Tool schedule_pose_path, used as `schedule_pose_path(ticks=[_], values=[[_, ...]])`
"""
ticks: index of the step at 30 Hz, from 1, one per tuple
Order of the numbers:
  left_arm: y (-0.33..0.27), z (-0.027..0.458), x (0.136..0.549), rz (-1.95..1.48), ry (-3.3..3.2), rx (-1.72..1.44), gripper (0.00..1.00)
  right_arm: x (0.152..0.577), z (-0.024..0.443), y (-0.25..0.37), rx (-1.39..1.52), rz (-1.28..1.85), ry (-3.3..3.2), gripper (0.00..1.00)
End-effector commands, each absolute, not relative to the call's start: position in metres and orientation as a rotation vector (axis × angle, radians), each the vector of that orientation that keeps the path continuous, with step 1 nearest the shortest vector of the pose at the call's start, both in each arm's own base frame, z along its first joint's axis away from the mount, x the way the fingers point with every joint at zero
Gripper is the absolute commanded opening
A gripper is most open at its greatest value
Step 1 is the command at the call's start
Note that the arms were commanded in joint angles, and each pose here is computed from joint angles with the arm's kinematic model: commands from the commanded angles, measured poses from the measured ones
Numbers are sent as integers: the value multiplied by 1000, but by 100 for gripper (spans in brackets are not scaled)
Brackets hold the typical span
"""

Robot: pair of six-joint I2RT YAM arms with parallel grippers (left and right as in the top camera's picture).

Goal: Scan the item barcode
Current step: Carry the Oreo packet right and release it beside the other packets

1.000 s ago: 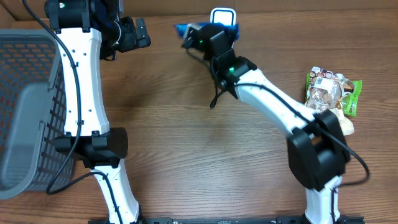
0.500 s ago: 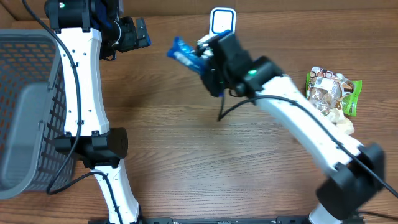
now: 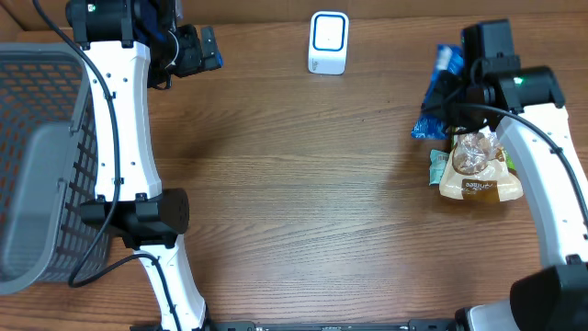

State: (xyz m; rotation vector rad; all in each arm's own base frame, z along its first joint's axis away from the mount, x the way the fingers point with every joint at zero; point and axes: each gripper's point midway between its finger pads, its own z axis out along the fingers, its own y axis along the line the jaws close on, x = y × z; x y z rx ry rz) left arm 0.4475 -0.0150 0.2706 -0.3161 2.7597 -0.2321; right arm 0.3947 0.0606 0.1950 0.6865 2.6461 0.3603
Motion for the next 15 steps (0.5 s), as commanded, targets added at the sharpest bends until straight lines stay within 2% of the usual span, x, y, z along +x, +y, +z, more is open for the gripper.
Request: schedule_pose_path(ticks=[1, 4, 8, 15], values=[[-16, 275, 448, -234, 2742, -327, 100, 387, 157, 76, 1051, 501, 2650, 4], [-16, 275, 448, -234, 2742, -327, 100, 388, 131, 75, 1207, 512, 2603, 4], [-16, 275, 448, -234, 2742, -327, 100, 396, 102, 68, 1198, 472, 2566, 4], [-16, 275, 448, -234, 2742, -327, 100, 393, 75, 39, 919, 196, 2610, 4]])
